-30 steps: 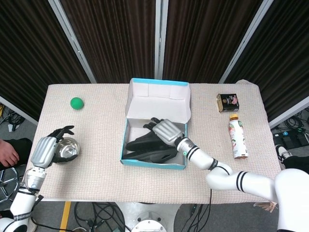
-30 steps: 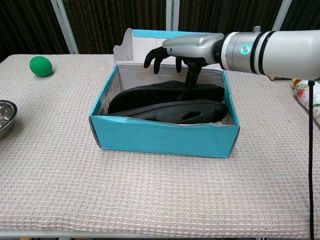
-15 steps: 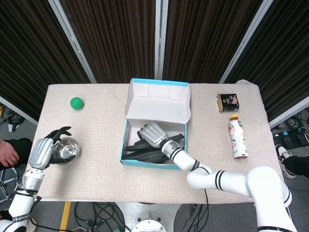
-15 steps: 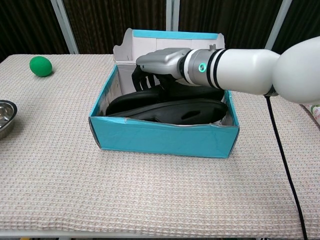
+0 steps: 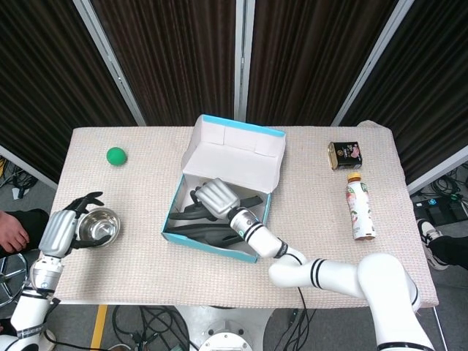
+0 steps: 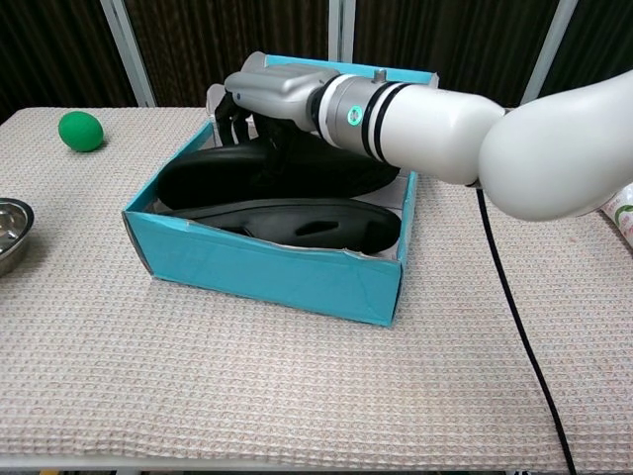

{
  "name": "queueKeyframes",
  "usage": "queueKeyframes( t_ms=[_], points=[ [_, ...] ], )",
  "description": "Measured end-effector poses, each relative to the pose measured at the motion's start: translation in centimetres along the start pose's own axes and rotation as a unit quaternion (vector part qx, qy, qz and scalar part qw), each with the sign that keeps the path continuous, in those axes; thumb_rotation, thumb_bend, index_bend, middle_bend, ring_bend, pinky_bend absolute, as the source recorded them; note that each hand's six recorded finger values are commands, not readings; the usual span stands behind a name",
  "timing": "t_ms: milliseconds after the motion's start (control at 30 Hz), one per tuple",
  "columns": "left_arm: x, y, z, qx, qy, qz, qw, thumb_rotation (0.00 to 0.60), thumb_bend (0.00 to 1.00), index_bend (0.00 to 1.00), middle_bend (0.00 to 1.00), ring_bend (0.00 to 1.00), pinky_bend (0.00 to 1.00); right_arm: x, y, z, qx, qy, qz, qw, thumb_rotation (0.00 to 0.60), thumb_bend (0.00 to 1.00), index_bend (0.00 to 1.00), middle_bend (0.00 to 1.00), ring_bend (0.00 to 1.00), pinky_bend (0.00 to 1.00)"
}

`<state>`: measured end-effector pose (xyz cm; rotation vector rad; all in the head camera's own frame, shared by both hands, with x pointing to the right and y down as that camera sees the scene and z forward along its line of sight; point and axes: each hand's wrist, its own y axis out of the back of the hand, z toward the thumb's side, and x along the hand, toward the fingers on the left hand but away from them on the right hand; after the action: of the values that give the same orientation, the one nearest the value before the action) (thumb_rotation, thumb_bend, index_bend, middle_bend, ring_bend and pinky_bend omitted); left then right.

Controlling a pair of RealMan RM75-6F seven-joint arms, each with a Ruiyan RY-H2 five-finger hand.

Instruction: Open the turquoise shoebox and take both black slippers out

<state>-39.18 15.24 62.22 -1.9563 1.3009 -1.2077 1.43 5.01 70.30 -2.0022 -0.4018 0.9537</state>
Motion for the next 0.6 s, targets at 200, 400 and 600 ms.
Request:
queueKeyframes(
  t_ms=[200,400,600],
  points=[
    [0.4,0.1,0.8,0.008,-0.018,-0.005,0.9998,0.6,0.0,0.18,0.31,0.23,0.38,2.1,2.8,-1.4,-0.051,-0.002,-0.016,0.9986,0.6,0.39,0.68,0.54,0.47,0.79],
    [1.6,0.2,3.1,0.038,-0.063,-0.022,0.9971,0.6,0.0,0.18,0.31,0.23,0.38,6.6,7.5,-5.4,-0.117,-0.023,-0.061,0.9909,0.6,0.38,0.68,0.54,0.47,0.79],
    [2.9,0.1,6.7,0.079,-0.122,-0.044,0.9884,0.6,0.0,0.19,0.31,0.23,0.38,14.1,10.8,-13.0,-0.192,-0.096,-0.1,0.9717,0.6,0.38,0.66,0.52,0.46,0.76]
  ],
)
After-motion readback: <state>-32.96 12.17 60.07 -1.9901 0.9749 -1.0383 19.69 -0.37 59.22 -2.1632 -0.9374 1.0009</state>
